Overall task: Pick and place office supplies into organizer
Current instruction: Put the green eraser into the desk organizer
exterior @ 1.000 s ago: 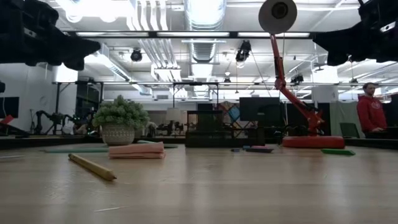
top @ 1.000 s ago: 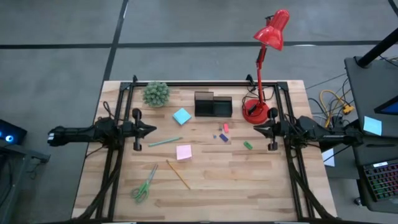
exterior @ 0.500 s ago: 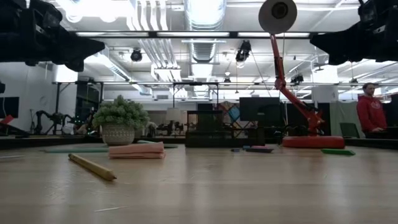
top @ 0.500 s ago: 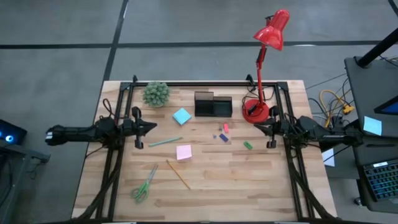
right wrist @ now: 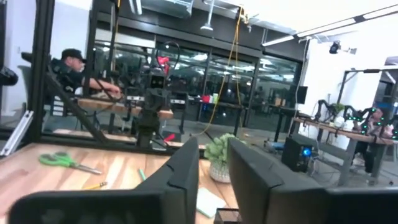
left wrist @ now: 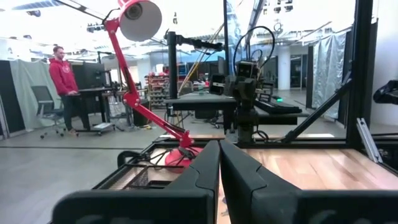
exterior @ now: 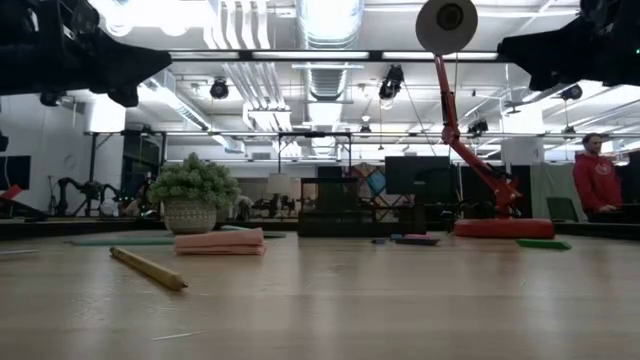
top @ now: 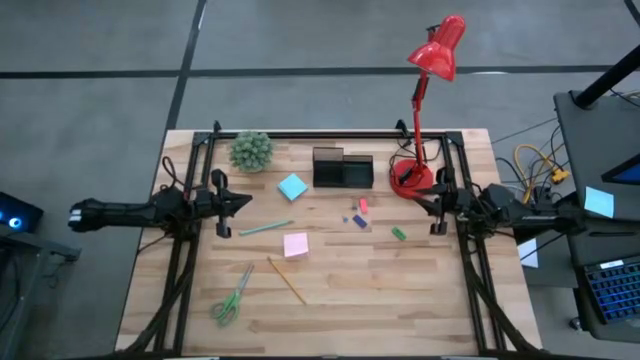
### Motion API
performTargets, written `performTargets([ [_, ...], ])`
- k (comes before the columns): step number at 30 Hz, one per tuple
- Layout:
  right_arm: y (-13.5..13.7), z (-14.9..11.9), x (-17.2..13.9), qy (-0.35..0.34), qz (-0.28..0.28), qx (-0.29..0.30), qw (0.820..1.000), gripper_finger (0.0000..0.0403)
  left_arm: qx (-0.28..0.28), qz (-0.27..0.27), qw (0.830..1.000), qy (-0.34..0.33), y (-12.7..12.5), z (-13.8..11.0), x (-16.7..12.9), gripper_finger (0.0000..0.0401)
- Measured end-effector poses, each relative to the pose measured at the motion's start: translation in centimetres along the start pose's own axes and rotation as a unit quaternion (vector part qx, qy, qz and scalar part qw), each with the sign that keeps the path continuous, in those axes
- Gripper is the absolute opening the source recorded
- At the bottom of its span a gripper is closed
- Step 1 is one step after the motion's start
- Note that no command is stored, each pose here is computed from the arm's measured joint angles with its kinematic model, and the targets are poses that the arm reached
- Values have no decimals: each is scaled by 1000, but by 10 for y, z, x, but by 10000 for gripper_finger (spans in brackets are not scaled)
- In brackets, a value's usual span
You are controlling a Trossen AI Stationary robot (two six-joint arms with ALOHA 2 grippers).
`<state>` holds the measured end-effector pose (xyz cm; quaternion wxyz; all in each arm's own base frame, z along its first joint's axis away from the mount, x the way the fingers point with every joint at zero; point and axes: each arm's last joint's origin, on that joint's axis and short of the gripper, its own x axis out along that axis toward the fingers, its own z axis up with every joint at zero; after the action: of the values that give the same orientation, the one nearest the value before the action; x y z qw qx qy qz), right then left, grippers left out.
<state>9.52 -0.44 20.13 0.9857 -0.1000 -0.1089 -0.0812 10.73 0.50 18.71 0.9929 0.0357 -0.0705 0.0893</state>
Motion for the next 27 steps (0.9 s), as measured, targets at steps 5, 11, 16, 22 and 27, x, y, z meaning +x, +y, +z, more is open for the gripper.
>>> performTargets([
  [5, -1, 9, 5, 9, 2, 37, 999, 121, 0, 0, 1000, -2, 0, 0, 0, 0],
  [11, -3, 21, 14, 68, 9, 86, 994, 140, -1, 1, 1000, -11, 0, 2, 0, 0],
  [16, -5, 37, 23, 112, 11, 106, 988, 141, -1, 1, 1000, -11, 0, 2, 0, 0],
  [22, -6, 51, 34, 179, 14, 116, 977, 137, -1, 1, 1000, -9, 0, 2, 0, 0],
  [27, -7, 59, 42, 226, 11, 141, 964, 132, -1, 1, 1000, -9, 0, 2, 0, 0],
])
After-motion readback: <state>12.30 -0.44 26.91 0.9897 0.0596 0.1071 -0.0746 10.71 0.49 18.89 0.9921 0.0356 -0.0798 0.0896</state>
